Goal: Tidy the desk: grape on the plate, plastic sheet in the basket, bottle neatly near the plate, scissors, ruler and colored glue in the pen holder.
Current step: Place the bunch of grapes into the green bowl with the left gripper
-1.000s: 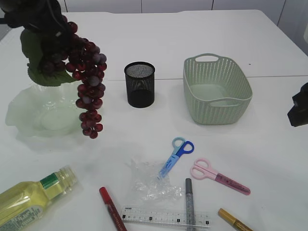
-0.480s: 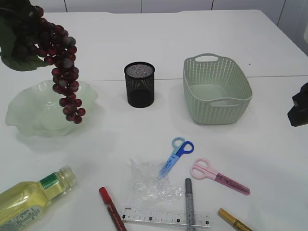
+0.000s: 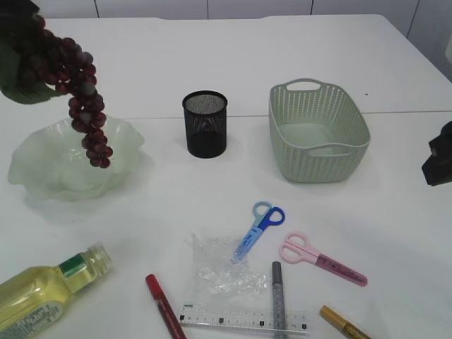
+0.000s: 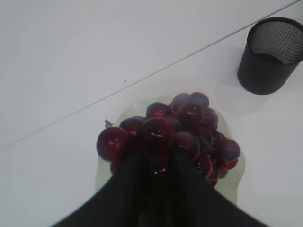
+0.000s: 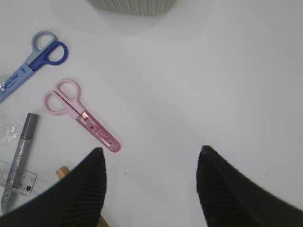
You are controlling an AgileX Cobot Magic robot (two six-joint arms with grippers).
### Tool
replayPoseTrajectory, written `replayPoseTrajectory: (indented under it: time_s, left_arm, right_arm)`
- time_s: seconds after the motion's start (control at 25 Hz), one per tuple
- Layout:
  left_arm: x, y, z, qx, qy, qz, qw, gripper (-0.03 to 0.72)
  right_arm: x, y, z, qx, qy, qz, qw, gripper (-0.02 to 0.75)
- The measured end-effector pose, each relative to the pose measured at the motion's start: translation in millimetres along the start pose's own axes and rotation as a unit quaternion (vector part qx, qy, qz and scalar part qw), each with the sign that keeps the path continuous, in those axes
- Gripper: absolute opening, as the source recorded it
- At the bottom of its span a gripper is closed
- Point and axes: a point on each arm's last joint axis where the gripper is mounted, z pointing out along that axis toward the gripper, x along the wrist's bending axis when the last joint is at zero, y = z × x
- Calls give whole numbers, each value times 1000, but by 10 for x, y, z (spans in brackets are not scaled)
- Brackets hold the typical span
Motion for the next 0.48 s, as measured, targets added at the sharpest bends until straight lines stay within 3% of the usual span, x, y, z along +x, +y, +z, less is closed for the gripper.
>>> replayPoseTrajectory:
  time_s: [0.28, 0.48]
  left_arm:
    - [-7, -136, 585, 45, -18, -17, 999, 145]
    - [101, -282, 884, 74, -25, -52, 996, 145]
  right_arm:
    - [0, 0, 0, 0, 0, 0, 1000, 445]
    - [0, 0, 0, 0, 0, 0, 1000, 445]
